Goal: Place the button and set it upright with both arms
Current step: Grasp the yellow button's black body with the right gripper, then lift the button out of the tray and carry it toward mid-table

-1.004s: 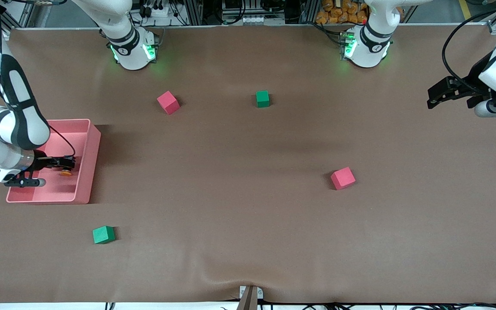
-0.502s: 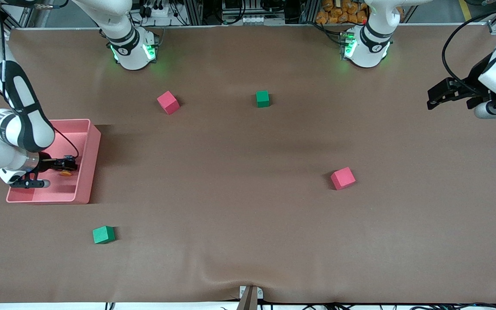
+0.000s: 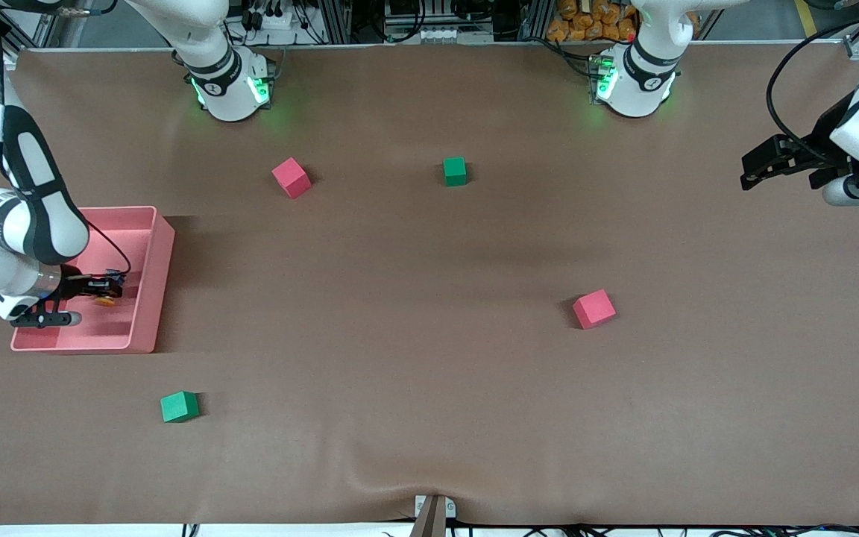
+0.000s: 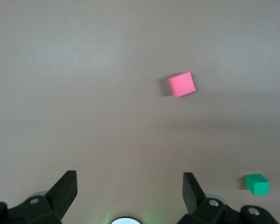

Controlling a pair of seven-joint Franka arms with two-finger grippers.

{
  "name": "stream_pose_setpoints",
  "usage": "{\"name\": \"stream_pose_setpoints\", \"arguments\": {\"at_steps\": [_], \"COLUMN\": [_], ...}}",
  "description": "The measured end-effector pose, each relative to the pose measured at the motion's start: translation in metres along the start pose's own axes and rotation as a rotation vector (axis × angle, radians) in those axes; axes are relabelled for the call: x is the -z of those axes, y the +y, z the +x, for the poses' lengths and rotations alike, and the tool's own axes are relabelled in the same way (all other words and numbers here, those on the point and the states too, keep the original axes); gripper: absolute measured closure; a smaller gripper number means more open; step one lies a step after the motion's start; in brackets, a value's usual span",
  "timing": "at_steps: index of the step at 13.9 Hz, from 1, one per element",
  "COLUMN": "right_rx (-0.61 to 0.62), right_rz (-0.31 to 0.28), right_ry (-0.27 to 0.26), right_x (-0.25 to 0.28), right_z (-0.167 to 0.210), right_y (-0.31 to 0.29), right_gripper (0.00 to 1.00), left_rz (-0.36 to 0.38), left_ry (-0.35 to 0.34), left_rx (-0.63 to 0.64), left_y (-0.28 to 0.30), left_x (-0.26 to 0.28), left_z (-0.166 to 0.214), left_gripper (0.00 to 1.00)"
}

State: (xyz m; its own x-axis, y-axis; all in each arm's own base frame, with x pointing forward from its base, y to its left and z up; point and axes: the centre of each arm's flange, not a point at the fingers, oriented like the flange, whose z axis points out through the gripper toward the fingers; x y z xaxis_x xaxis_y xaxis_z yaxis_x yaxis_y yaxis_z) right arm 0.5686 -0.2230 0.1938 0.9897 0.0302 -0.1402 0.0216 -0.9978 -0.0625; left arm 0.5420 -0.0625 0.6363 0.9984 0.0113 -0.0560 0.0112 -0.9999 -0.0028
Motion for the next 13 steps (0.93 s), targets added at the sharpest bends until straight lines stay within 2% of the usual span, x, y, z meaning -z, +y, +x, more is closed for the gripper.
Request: {"name": "stream_pose_setpoints", "arguments": {"at_steps": [4, 8, 10, 13], "right_rx": [0.007, 0.035, 0.028, -0.021], "right_rz": [0.017, 0.041, 0.042, 0.029], "right_ry": [-0.046, -0.105, -0.139, -0.158], "right_x": [0.038, 0.101, 0.138, 0.181], "right_z": [0.013, 0.030, 0.042, 0.064], "right_y": [0.005, -0.009, -0.037, -0.125], "right_gripper": [0.66, 0.66, 0.66, 0.66], "left_rz": [0.000, 0.000, 0.000, 0.000], "left_ry": [0.000, -0.003, -0.003, -0.004], "left_rx": [0.000, 0.000, 0.000, 0.000], "left_y": [0.000, 0.000, 0.000, 0.000], "left_x": [0.000, -0.002, -0.002, -0.002], "left_z": [0.000, 0.001, 0.001, 0.001], "left_gripper": [0.00, 0.00, 0.00, 0.00]}}
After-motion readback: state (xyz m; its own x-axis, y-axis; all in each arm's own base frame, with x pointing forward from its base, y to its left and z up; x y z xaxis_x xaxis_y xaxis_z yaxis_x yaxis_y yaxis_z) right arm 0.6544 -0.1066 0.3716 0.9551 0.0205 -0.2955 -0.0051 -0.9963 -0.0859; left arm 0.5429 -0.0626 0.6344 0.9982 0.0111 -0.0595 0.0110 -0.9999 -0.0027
